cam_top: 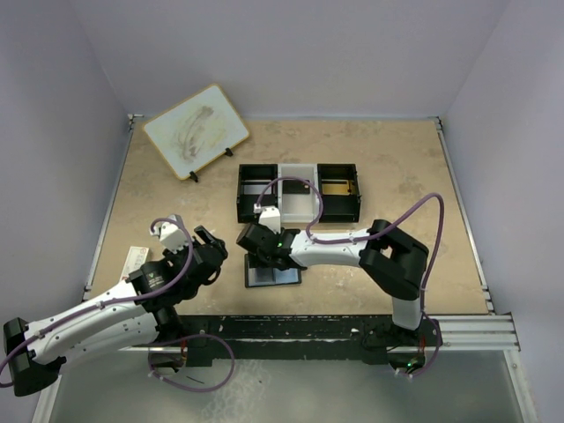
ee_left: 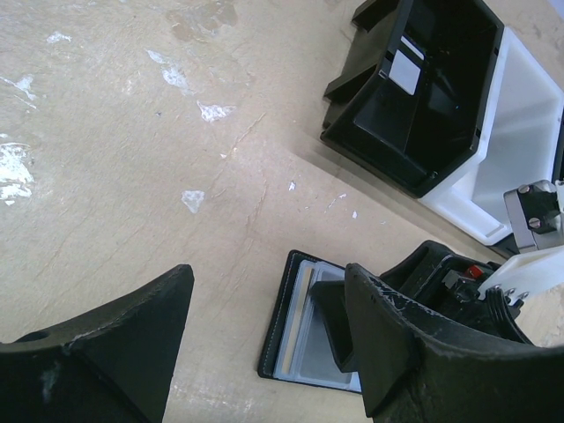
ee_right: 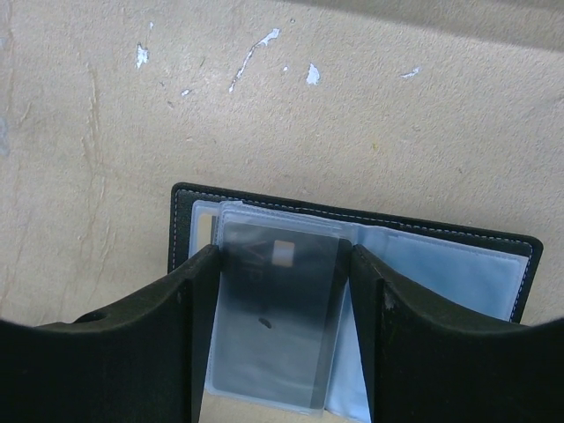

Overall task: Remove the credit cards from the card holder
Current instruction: Remove the credit card from the card holder.

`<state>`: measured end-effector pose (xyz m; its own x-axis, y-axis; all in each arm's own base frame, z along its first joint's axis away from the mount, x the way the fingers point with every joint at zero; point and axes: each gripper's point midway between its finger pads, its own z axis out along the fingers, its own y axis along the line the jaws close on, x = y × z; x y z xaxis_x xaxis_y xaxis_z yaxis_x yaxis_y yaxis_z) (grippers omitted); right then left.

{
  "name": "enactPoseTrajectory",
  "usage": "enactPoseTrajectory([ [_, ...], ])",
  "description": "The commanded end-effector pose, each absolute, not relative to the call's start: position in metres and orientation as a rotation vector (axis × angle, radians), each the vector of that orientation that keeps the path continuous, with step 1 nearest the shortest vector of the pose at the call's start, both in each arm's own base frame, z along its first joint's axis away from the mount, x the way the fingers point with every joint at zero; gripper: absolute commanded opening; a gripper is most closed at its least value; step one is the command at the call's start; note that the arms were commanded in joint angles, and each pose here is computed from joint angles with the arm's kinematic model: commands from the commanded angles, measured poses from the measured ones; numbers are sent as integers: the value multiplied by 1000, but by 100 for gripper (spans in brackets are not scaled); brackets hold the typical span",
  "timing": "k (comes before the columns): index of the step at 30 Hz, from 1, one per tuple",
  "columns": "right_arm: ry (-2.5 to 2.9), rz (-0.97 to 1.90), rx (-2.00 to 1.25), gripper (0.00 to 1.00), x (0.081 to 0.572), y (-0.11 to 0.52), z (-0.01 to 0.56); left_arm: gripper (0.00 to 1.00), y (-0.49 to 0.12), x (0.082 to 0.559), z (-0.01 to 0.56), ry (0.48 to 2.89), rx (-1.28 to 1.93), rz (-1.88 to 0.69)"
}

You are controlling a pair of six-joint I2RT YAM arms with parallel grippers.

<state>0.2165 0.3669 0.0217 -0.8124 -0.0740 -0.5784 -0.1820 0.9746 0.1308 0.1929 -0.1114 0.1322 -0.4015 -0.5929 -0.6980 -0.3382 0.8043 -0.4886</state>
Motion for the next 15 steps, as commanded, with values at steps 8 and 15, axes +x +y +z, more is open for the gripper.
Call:
enactPoseTrajectory([
  [8,2652,480,-184,58,192,354,0,67,-122,197,138,2031,-654,-363],
  [15,2647,656,-116,58,194,348,4,67,-145,195,132,2081,-582,-461],
])
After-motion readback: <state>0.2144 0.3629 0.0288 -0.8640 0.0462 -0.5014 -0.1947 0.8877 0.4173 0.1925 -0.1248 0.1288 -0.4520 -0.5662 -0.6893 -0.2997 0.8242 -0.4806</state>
